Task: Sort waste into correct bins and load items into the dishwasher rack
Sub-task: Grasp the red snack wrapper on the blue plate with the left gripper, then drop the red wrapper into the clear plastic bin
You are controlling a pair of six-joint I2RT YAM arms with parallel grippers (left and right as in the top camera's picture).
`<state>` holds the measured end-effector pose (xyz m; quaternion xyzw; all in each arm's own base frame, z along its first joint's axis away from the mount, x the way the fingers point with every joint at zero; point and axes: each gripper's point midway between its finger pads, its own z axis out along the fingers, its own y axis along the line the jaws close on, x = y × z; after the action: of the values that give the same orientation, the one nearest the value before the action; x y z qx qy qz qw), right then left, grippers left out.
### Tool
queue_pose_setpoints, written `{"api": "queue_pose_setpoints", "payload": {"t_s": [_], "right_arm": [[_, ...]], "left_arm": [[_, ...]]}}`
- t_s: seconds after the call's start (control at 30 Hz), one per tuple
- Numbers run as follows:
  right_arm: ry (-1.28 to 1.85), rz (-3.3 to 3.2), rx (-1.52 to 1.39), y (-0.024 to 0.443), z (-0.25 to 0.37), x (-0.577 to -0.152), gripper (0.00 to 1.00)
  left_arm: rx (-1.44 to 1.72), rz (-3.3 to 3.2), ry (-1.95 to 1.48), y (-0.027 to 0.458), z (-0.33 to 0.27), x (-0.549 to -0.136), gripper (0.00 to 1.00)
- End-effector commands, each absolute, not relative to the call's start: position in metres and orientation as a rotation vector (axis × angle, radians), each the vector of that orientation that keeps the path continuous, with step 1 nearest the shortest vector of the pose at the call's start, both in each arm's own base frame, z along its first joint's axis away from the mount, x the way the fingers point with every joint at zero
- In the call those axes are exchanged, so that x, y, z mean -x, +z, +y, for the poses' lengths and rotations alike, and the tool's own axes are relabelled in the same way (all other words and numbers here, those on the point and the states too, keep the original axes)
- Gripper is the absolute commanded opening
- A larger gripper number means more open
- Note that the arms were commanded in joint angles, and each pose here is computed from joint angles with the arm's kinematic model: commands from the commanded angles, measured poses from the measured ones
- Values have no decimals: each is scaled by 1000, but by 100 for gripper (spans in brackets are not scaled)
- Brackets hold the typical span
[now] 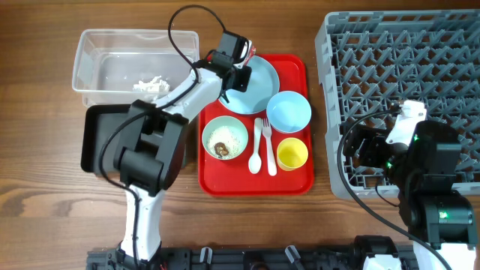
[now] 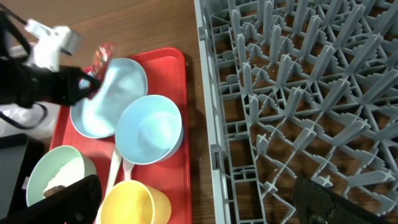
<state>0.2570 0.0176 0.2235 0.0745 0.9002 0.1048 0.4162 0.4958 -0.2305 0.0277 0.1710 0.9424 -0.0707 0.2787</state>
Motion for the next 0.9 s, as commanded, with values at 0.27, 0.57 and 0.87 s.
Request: {"api": "queue_pose_setpoints", "payload": {"t_s": [0.27,0.57,0.87], "right_arm": [[260,2236,-156,235,19,-259,100],[260,2236,-157,235,19,-258,100],[260,2235,-156,235,19,-259,100]], "left_arm": [[691,2568,-230,142,-39,-465,4],[1138,2456,-265,126,1,-466,22],[969,2473,-311,142,-10,-471,62]]}}
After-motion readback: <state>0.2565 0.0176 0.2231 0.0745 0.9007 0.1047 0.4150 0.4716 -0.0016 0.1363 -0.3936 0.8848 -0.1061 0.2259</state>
